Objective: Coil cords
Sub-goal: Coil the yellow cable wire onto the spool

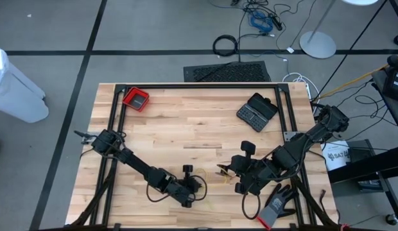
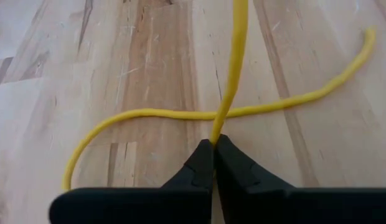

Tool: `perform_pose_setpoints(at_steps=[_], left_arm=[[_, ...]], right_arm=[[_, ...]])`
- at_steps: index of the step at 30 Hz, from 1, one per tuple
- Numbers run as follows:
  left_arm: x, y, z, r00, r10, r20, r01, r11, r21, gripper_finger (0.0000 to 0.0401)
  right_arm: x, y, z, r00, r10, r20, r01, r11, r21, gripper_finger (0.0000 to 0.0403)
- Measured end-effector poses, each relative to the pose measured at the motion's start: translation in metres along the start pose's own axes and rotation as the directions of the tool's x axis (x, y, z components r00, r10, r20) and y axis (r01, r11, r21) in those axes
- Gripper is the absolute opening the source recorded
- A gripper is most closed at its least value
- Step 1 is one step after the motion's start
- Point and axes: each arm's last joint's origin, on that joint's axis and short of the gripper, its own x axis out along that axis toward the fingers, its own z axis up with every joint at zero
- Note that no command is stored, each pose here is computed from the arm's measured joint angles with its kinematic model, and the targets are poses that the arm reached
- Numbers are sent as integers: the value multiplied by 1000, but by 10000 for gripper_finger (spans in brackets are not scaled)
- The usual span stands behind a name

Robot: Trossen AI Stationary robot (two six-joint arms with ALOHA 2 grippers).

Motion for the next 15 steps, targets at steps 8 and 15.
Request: perform_pose_setpoints(at_steps=[8, 15], left_arm=[[0, 0, 0, 1000, 13, 3, -13, 1000, 5, 4], [-14, 7, 7, 996, 82, -18, -82, 996, 20, 3]], right_arm=[[0, 0, 0, 1000, 0, 0, 0, 1000, -1, 0], [0, 0, 0, 1000, 5, -4, -5, 1000, -11, 0]])
